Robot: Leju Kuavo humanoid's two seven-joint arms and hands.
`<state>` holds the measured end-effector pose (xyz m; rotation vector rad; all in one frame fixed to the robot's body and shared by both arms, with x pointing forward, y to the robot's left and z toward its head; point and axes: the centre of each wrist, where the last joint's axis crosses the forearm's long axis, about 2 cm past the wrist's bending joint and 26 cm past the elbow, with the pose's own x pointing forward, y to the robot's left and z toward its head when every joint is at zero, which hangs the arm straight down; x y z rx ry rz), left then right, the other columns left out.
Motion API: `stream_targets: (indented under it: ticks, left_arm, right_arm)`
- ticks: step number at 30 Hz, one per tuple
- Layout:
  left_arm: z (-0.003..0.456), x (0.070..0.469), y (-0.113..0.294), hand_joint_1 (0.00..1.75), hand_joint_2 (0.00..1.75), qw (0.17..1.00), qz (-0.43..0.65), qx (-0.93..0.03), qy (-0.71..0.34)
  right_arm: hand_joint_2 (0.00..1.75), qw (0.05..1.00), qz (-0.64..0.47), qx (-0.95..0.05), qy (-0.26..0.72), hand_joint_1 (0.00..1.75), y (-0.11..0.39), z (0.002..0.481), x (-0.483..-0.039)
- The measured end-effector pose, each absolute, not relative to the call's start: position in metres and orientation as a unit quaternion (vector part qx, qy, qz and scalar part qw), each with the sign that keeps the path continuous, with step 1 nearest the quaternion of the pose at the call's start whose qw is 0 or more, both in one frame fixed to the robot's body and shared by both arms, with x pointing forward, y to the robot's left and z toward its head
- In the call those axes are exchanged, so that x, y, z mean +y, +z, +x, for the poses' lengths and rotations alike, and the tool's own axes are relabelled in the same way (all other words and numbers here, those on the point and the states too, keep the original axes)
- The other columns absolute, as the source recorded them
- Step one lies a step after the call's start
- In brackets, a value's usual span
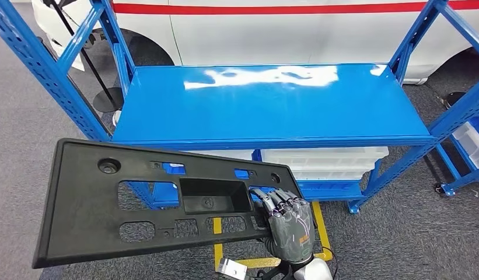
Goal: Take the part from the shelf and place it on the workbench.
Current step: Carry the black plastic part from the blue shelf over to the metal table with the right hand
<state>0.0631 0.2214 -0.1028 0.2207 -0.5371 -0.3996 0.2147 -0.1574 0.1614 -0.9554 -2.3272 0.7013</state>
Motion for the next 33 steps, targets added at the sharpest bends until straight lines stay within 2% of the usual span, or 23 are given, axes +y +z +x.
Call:
stream_targets:
  ticks: [33]
  left_arm:
    - [0.0614,0.2221,-0.1031,0.00,1.75,0.938,0.110,-0.265,-0.193]
  right_arm:
    - [1.75,0.276,-0.334,-0.861,0.266,1.75,0.1540,0.2102,-0.1615]
